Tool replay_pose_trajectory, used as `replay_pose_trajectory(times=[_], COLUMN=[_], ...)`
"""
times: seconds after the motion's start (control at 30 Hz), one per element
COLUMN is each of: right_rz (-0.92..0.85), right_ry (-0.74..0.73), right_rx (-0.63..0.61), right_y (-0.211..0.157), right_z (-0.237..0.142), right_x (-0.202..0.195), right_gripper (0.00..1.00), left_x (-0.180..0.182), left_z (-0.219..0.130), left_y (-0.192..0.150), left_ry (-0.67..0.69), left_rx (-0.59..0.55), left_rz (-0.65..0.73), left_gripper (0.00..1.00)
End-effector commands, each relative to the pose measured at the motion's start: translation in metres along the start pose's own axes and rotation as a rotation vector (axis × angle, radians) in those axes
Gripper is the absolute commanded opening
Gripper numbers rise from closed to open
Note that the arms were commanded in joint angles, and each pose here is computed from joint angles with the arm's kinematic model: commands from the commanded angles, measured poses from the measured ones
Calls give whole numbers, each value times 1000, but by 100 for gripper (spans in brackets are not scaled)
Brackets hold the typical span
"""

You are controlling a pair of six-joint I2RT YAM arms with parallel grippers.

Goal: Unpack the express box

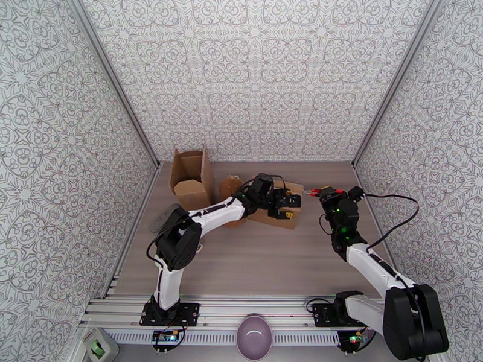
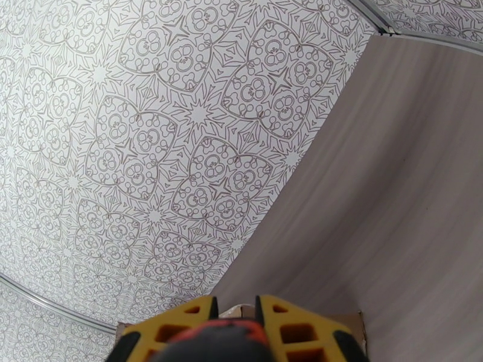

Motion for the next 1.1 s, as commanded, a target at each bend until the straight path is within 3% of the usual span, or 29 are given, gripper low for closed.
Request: replay_pose_trajectory(times=[0.0,0.33,1.07], right_rz=[41,78,128], right_ry=[-40,-136,-144], right_rx=[154,241,341], right_y=[-21,-30,-41], right_z=[-6,-13,-17], right_x=[-15,-28,-31], right_gripper=[0,0,0], left_x=[14,25,44], left_z=[5,3,2], left_y=[-22,-24,-29], left_ry=[121,197,315], left_rx=[71,97,153], left_rz=[-25,-37,-97], left_gripper=[68,68,66])
Point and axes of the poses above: each hand's point on the last joint's axis, 136 mm out from that joint toward the fingers, its own z axis out along the fingers, its own x axis along the line the jaws close on, y = z × x, the point moved 8 cm from there along -z, back along the fingers, and after that the axes turned 5 degrees about z, right-handed, at the moved point
